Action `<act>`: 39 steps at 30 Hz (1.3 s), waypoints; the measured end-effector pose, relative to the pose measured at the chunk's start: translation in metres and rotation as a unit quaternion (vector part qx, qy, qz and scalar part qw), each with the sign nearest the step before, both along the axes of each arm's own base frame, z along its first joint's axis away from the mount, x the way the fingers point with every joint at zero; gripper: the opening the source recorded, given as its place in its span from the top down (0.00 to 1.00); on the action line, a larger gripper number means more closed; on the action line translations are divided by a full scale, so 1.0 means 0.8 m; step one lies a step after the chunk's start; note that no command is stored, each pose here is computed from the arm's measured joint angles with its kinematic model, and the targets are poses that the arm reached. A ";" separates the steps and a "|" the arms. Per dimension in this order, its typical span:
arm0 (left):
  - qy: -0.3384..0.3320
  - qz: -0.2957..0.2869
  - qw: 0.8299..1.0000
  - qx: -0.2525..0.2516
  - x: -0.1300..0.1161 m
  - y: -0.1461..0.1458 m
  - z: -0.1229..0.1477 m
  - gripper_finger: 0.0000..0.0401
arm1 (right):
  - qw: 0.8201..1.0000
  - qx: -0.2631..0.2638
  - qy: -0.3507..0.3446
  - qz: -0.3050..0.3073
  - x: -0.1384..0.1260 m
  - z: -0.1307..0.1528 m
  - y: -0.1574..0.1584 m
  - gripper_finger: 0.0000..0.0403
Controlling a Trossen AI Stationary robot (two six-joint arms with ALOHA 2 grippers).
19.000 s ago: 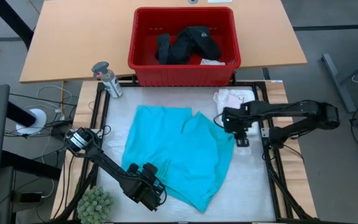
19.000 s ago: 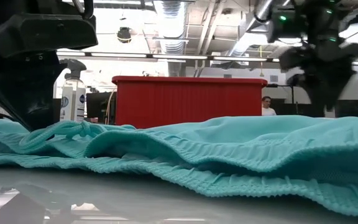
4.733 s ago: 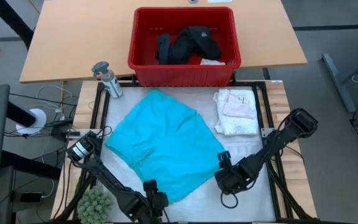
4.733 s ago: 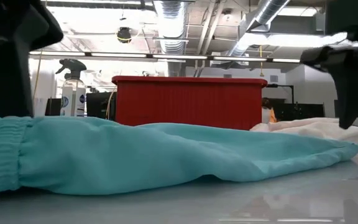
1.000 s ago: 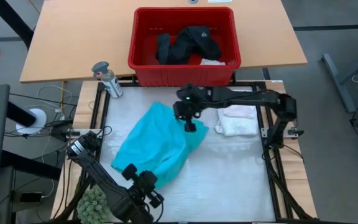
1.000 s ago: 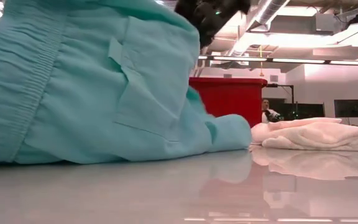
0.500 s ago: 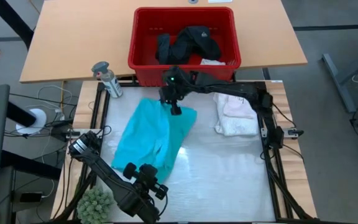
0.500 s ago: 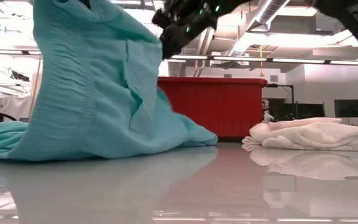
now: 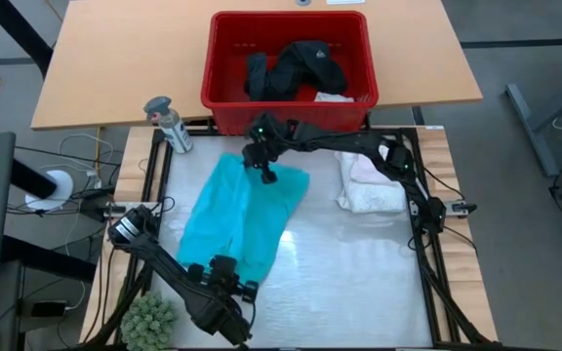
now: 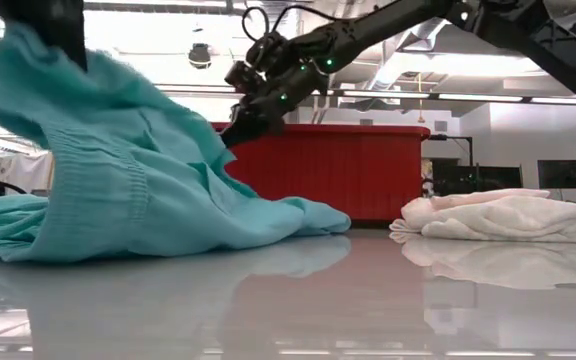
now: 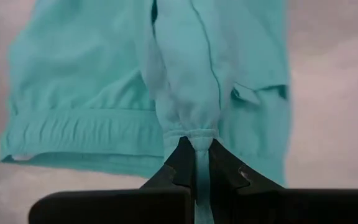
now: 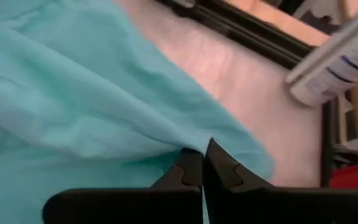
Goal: Fold Laundry from Bin
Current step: Fold the light blue shorts
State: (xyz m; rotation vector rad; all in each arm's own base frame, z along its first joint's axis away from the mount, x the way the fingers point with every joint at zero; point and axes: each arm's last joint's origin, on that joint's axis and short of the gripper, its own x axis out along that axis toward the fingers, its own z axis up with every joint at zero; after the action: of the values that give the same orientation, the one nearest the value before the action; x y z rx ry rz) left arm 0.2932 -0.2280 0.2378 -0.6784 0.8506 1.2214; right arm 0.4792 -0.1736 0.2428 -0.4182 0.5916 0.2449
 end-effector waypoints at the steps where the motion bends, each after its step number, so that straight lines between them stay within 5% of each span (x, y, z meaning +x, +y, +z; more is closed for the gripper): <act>1: 0.003 0.013 1.000 0.002 0.000 0.003 -0.005 1.00 | 1.000 0.003 -0.007 -0.008 0.000 0.000 -0.005 0.95; 14: 0.051 0.080 0.995 0.002 -0.003 0.027 -0.035 1.00 | 0.997 0.016 -0.057 -0.043 0.003 0.002 -0.030 0.95; 20: 0.054 0.076 0.996 0.001 -0.002 0.027 -0.035 1.00 | 0.996 0.053 0.003 -0.077 0.008 -0.050 -0.041 0.95; 29: 0.052 0.044 0.998 0.008 0.001 0.026 -0.029 1.00 | 0.977 0.129 0.066 -0.155 0.001 -0.037 -0.043 0.95; 39: 0.058 0.012 0.998 0.033 0.006 0.034 -0.029 1.00 | 0.961 0.188 0.126 -0.160 -0.031 -0.053 -0.077 0.95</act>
State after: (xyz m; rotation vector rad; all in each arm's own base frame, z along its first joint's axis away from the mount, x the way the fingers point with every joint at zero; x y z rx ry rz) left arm 0.2980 -0.2007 0.2144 -0.5708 0.8963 1.3142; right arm 0.4543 -0.2354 0.2002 0.0824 0.8335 0.0957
